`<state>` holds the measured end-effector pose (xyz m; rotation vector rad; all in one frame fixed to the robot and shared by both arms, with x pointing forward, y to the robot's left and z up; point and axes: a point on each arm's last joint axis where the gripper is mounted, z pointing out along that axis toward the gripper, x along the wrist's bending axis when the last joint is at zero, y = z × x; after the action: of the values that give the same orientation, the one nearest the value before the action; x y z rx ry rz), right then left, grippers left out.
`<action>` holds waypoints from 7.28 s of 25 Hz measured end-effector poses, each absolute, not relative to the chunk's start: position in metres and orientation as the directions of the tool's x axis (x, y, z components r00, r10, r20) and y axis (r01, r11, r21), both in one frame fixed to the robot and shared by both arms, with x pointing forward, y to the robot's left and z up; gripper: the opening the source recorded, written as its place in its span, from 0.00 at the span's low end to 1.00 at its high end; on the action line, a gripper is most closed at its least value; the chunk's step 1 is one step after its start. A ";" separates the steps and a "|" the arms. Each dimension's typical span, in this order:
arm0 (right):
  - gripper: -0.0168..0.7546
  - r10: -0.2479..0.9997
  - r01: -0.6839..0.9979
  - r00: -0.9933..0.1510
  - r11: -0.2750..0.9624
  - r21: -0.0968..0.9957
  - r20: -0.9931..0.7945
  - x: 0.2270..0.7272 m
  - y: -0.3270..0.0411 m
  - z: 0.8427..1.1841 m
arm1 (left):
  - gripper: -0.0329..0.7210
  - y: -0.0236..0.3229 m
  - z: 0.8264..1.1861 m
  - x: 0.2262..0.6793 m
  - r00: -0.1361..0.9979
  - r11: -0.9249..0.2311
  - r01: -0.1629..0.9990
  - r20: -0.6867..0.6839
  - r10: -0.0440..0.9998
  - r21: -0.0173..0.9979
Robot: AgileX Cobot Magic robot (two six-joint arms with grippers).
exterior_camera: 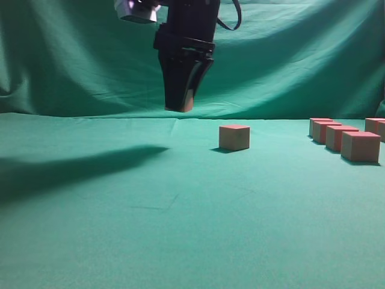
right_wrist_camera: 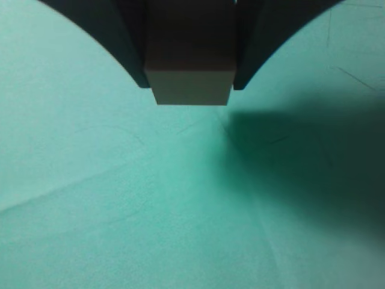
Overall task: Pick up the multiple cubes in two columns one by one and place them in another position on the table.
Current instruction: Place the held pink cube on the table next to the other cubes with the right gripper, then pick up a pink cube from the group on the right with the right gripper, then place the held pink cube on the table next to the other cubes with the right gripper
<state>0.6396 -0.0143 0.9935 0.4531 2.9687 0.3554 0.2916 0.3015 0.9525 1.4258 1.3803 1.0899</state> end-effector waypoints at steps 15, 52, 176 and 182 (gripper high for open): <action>0.37 0.278 0.260 -0.960 0.937 0.233 -0.044 0.655 -0.030 0.971 | 0.04 0.301 0.953 0.292 0.011 -0.030 0.259 0.028 1.000 0.965; 0.37 0.193 0.180 -0.978 0.971 0.158 -0.075 0.661 -0.033 0.949 | 0.04 0.301 0.953 0.292 0.011 -0.030 0.259 0.028 1.000 0.965; 0.36 0.768 0.744 -0.627 0.539 0.395 0.133 0.548 -0.024 1.111 | 0.04 0.301 0.953 0.292 0.011 -0.030 0.259 0.028 1.000 0.965; 0.36 0.786 0.771 -0.599 0.512 0.379 0.156 0.578 0.015 1.078 | 0.04 0.301 0.953 0.292 0.011 -0.030 0.259 0.028 1.000 0.965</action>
<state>0.5783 0.0152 1.0779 1.3906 2.7004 0.6484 0.2916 0.3015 0.9525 1.4258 1.3803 1.0899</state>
